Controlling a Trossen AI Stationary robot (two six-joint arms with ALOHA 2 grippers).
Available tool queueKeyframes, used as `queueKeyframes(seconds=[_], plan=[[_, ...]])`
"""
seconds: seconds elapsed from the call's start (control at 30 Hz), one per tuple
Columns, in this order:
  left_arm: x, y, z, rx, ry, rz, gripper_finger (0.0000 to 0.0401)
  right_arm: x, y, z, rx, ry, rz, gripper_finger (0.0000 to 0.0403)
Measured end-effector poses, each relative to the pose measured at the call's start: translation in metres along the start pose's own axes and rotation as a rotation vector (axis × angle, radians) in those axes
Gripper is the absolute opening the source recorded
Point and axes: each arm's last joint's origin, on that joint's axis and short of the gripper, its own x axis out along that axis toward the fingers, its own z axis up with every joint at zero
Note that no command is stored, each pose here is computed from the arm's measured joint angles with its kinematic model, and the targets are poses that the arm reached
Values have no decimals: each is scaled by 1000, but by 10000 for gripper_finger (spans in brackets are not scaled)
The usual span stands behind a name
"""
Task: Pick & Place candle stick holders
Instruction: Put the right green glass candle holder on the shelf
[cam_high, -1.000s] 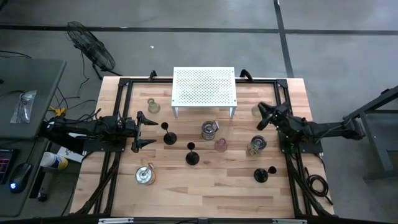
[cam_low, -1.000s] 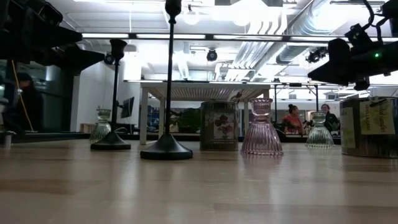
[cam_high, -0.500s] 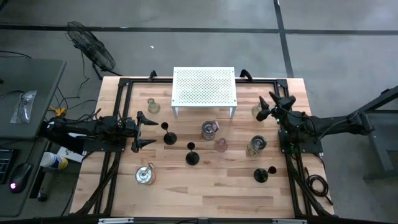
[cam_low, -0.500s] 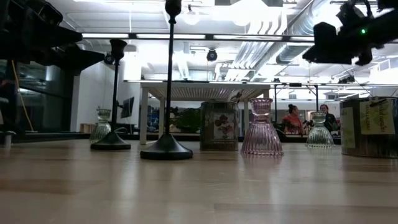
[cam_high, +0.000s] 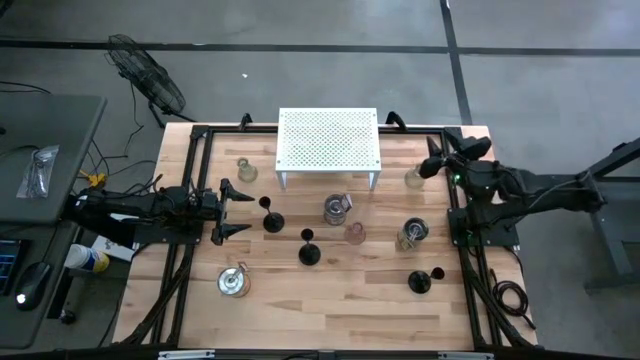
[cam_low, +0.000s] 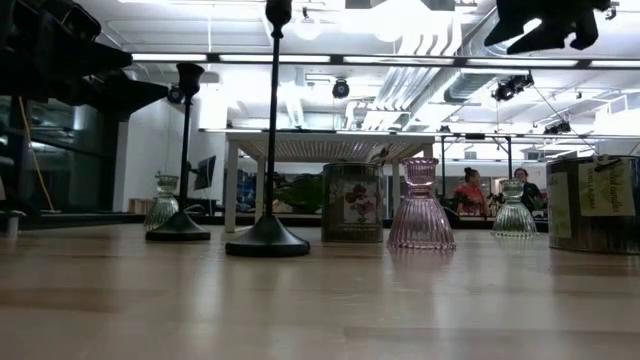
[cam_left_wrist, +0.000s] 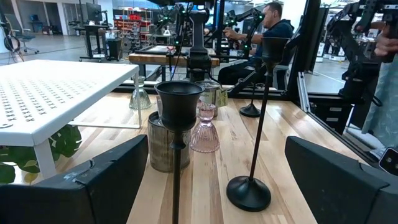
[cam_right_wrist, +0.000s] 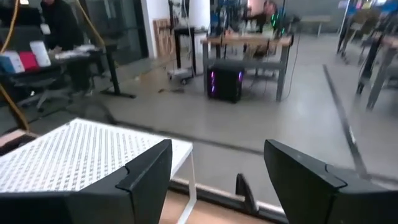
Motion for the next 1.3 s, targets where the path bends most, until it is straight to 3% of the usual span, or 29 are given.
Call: queueKeyframes(seconds=[0.13,0.47,0.63,0.8,1.07,1.3], plan=[[0,0,0,0,0,0,372,1,-8,3,63,172,3,246],[0,0,0,0,0,0,372,-1,-28,-16,182,788,-27,246],[0,0,0,0,0,0,372,-3,-27,-35,248,950,-68,246],[0,0,0,0,0,0,372,-3,-25,-65,272,1010,-122,246],[0,0,0,0,0,0,372,-4,-15,-83,320,896,-157,246],[0,0,0,0,0,0,372,7,-2,-104,271,800,-215,246]])
